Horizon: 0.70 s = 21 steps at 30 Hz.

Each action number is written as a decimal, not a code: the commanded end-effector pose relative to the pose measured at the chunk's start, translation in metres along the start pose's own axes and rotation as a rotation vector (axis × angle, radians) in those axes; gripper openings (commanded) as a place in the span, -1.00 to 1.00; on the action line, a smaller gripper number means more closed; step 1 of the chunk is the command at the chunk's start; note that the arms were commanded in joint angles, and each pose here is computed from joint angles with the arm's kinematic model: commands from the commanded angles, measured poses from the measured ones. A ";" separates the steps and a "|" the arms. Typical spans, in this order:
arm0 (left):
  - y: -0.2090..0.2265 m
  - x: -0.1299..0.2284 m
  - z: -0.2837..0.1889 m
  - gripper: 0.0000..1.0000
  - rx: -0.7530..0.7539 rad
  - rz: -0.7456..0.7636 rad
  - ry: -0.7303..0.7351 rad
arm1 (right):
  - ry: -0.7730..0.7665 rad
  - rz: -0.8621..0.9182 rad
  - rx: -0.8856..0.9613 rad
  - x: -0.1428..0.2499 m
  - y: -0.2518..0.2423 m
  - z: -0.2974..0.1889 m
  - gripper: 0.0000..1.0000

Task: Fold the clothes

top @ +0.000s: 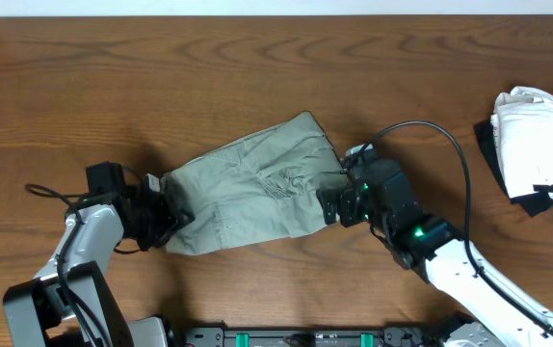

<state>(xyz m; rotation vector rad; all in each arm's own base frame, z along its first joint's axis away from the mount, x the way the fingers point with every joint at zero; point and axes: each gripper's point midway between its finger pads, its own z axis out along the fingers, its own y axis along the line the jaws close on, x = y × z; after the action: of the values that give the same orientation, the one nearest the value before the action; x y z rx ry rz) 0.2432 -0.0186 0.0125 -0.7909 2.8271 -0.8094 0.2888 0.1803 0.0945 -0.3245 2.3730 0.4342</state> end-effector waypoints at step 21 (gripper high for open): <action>-0.053 -0.007 -0.001 -0.88 -0.125 0.368 0.012 | 0.063 0.094 0.068 0.013 -0.028 0.001 0.99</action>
<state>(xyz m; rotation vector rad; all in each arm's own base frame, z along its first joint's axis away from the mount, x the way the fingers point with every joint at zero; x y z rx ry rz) 0.2615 -0.0469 0.0338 -0.4090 2.9202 -0.6809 0.2889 0.1566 0.0806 -0.2273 2.4548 0.3910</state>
